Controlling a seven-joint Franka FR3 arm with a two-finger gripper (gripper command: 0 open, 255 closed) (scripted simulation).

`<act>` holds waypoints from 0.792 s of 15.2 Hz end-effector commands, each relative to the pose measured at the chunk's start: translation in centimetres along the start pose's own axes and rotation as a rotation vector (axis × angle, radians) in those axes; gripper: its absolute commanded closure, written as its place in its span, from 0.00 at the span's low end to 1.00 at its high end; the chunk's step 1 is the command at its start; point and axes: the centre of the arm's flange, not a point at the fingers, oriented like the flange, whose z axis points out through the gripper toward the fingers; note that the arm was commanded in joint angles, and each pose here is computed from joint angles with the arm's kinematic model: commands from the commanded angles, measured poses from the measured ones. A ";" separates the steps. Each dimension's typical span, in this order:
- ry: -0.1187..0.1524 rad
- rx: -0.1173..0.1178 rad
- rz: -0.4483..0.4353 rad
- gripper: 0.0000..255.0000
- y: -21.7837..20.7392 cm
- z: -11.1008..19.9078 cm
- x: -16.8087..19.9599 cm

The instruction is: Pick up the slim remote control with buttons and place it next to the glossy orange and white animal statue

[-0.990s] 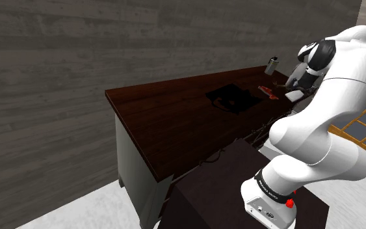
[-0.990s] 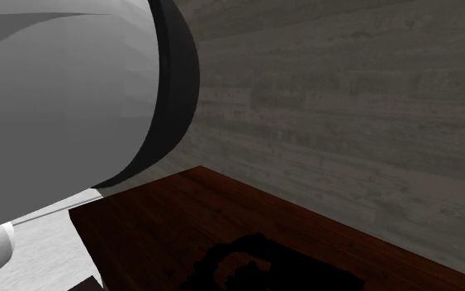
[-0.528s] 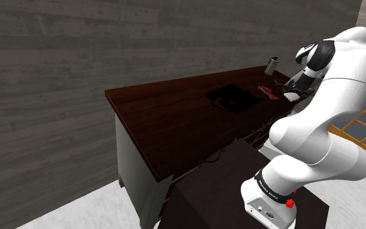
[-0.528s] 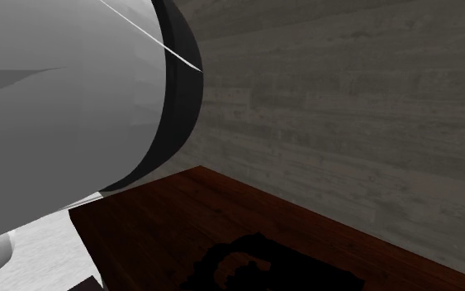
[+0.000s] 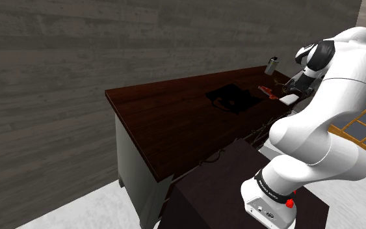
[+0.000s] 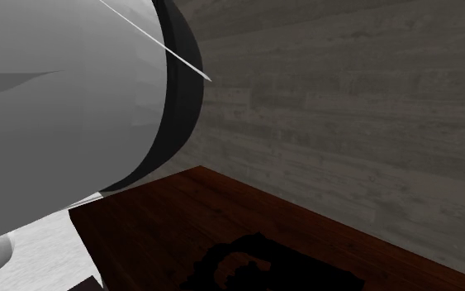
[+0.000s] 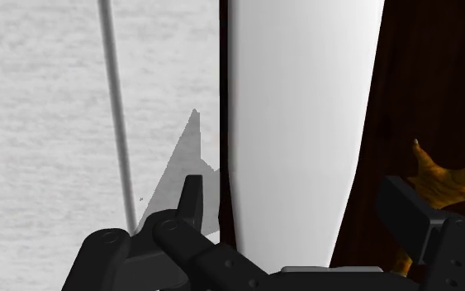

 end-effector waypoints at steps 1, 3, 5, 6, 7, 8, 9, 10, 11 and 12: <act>0.000 0.000 0.000 0.00 0.0 -1.3 0.0; 0.000 0.000 0.000 0.00 0.0 -4.0 0.0; 0.000 0.000 0.000 0.00 0.0 -5.0 0.0; 0.000 0.000 0.000 0.00 0.0 -5.0 0.0; 0.000 0.000 0.000 0.00 0.0 -5.0 0.0; 0.000 0.000 0.000 0.00 0.0 -5.0 0.0; 0.000 0.000 0.000 0.00 0.0 -5.0 0.0; 0.000 0.000 0.000 0.00 0.0 -5.0 0.0; 0.000 0.000 0.000 0.00 0.0 -5.0 0.0; 0.000 0.000 0.000 0.00 0.0 -5.0 0.0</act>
